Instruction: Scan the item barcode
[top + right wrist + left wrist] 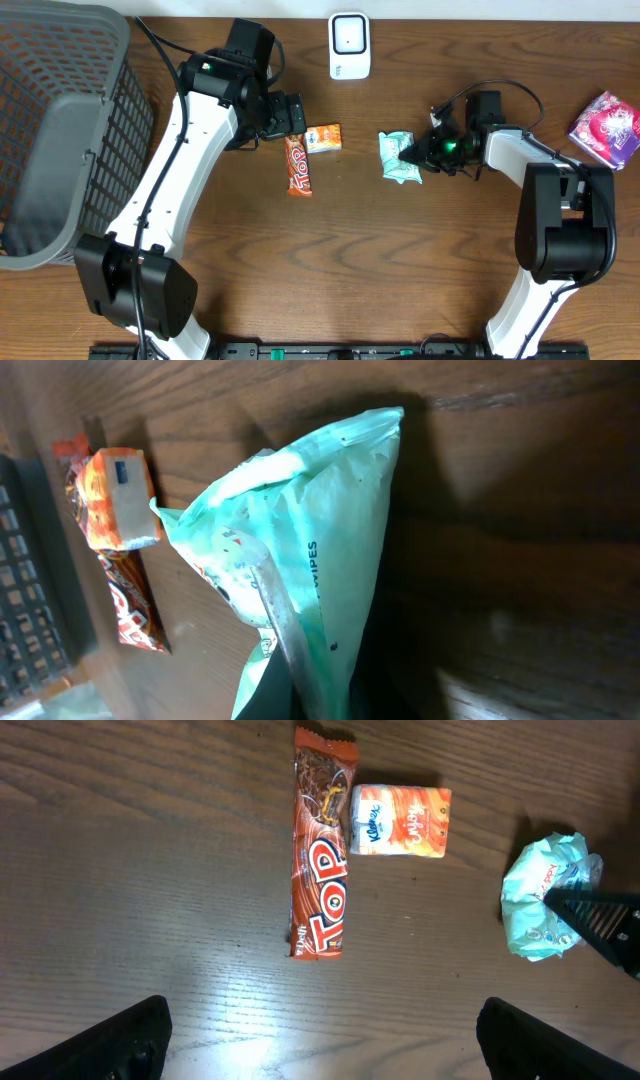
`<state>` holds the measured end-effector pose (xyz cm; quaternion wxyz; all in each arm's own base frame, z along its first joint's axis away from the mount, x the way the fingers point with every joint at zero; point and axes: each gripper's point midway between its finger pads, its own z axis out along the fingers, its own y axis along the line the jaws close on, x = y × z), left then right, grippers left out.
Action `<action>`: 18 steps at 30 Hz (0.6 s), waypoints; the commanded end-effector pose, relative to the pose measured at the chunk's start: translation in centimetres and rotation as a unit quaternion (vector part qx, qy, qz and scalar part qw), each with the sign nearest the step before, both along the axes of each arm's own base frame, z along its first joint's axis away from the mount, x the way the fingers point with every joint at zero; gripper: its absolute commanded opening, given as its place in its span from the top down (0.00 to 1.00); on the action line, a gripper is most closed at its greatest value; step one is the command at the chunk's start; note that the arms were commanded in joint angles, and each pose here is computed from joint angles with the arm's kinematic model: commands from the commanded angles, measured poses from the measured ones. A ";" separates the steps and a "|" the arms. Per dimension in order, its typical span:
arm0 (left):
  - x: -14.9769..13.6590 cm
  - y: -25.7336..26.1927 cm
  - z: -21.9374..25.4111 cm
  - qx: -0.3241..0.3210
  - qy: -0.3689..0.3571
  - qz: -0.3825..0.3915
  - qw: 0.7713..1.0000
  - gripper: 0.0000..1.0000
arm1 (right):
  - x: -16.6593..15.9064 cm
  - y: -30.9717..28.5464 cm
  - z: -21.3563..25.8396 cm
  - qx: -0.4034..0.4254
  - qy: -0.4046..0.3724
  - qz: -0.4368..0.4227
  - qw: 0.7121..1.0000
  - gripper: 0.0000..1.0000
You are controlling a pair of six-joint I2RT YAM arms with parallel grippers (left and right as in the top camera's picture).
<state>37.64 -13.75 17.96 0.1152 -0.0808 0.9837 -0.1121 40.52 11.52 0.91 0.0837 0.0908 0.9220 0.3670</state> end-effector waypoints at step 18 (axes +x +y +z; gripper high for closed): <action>0.0 0.3 -0.6 0.010 0.005 -0.005 1.000 0.02 | 14.8 5.6 15.6 0.042 -0.205 -0.137 0.968 0.99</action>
